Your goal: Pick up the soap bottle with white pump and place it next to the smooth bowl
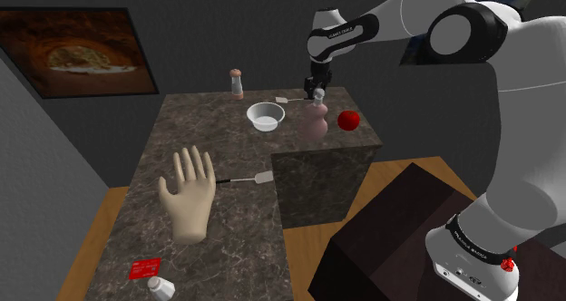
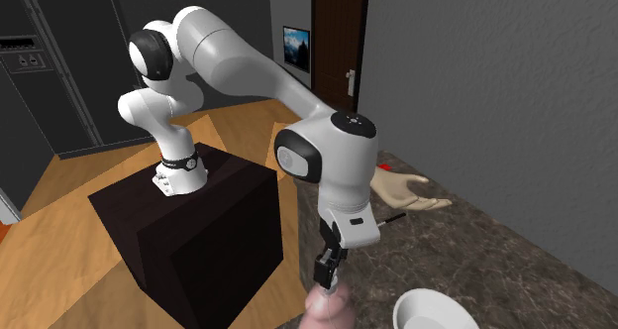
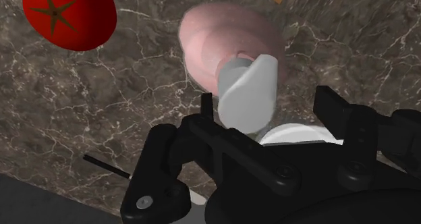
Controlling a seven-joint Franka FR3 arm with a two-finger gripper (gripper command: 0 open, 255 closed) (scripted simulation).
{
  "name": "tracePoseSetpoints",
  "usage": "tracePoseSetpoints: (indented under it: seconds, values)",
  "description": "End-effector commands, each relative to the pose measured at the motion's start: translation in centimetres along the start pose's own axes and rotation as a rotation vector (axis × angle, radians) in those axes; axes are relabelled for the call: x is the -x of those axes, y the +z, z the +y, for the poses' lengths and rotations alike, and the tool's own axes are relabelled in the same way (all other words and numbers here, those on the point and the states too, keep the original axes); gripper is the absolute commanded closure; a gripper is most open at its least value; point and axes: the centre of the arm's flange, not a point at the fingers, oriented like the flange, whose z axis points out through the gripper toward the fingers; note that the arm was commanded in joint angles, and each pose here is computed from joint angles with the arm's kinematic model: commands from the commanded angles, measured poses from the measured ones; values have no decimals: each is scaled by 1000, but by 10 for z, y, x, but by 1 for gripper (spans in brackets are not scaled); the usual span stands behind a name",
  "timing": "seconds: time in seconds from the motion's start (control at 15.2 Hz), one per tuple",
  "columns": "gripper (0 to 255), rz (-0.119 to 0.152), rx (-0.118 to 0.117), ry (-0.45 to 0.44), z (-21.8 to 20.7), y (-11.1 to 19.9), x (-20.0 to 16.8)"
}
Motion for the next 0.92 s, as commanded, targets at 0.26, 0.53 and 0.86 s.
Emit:
tracePoseSetpoints:
  seconds: [0.26,0.53,0.86]
  values:
    - [0,0,0,0,0,-14,0]
    - [0,0,0,0,0,-50,0]
    - [0,0,0,0,0,-50,0]
